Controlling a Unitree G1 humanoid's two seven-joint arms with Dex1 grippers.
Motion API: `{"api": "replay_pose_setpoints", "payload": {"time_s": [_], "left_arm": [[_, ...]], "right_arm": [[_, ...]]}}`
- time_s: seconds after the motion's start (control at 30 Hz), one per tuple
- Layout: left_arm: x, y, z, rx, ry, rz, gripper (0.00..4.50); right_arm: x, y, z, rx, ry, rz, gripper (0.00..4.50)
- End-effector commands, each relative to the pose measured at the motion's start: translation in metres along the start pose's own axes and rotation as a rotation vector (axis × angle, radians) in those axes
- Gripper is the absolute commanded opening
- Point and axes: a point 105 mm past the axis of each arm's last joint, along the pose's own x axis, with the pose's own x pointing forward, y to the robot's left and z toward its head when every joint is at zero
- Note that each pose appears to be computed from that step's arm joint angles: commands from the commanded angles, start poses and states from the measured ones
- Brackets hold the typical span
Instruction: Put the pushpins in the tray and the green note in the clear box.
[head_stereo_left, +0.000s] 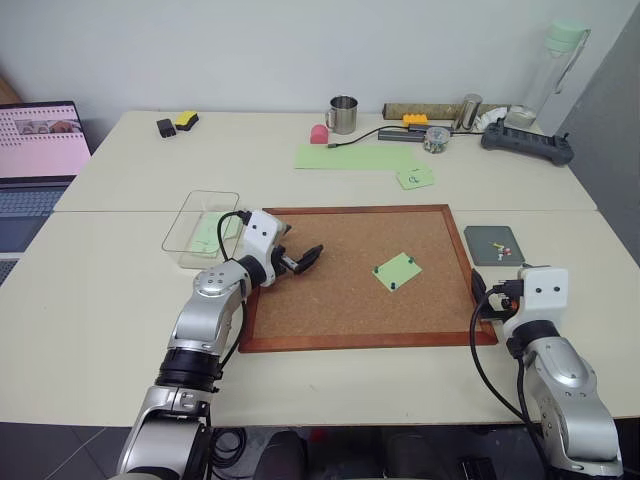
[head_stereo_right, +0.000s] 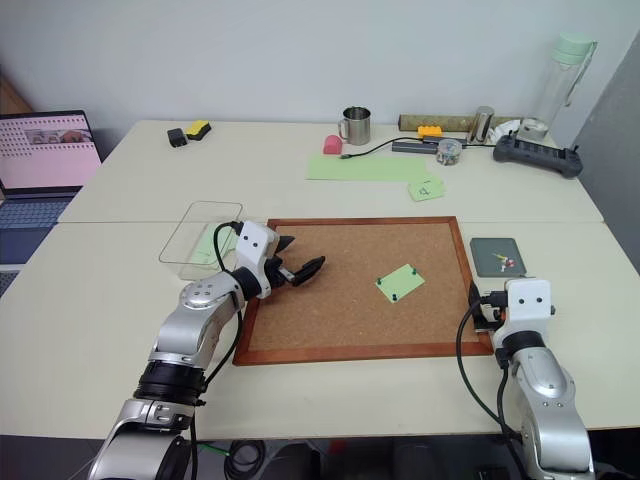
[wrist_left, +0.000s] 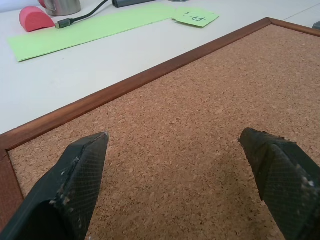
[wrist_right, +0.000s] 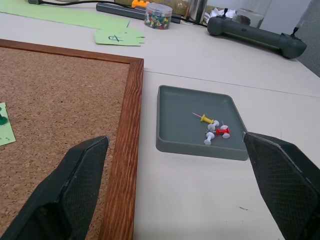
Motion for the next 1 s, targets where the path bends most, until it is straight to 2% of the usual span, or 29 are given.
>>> {"api": "replay_pose_setpoints", "payload": {"time_s": [0.03,1.0], "left_arm": [[-0.0018,0.0025,0.0154,0.039,-0.046,0.008,4.46],[-0.0034,-0.0004,0.018,0.029,-0.063,-0.023,4.46]], "right_arm": [[-0.0003,-0.004,0.0133,-0.018,-0.049,-0.009,4.5],[-0.0017,-0.0039,0.0138,-0.02,-0.049,-0.008,4.5]]}}
